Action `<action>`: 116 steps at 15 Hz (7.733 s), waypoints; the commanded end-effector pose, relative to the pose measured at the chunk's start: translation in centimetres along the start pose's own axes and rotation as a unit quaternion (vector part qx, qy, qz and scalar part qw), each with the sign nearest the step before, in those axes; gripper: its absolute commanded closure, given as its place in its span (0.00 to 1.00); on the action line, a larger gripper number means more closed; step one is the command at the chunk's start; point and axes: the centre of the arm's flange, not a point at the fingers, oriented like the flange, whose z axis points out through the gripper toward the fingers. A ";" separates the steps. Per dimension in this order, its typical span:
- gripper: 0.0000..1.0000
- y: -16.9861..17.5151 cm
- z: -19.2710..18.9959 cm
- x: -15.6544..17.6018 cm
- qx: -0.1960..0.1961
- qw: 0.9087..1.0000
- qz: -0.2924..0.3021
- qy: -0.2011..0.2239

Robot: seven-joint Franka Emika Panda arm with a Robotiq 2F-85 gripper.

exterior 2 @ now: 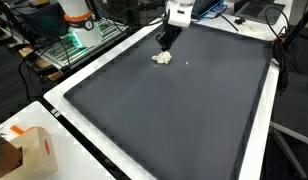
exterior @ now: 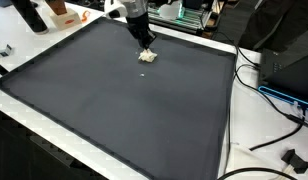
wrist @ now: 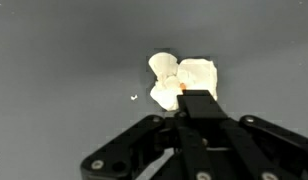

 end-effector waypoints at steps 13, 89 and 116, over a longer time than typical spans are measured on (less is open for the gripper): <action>0.97 1.4 1.6 0.9 0.015 1.000 0.015 -0.010; 0.97 -2.2 -2.5 -0.9 -0.364 0.861 0.331 0.127; 0.97 -3.4 2.8 1.9 -0.409 0.891 0.192 0.047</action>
